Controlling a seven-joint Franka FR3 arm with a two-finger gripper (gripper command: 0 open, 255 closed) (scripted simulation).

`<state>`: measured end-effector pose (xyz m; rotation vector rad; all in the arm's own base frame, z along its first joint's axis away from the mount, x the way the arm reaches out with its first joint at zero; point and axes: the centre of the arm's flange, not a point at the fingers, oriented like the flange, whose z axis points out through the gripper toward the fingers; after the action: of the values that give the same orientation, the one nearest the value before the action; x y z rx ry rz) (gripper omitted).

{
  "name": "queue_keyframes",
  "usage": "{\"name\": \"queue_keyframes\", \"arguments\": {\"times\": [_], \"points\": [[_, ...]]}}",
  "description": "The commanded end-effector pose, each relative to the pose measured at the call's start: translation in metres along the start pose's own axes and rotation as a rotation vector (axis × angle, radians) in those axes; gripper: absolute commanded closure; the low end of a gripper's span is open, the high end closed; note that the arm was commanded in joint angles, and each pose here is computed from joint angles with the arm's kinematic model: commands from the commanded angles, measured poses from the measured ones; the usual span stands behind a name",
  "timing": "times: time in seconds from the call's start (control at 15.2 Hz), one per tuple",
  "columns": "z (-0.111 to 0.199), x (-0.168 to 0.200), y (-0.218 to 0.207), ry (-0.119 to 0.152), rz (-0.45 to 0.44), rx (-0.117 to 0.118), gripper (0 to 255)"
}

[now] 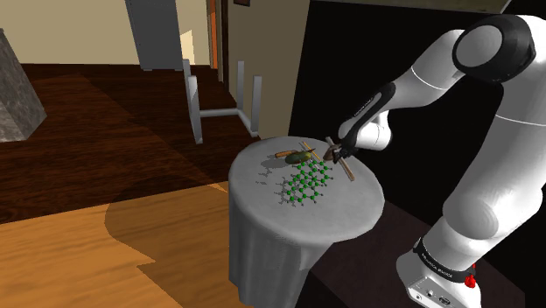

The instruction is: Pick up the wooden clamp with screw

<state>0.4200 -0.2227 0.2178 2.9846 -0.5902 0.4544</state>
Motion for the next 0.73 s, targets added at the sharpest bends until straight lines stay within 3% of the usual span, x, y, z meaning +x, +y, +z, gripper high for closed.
{"name": "queue_keyframes", "arguments": {"times": [0.0, 0.66], "points": [[-0.01, 0.003, -0.001, 0.0, 0.0, 0.0, 255], [-0.06, 0.018, -0.001, 0.0, 0.0, 0.0, 255]]}}
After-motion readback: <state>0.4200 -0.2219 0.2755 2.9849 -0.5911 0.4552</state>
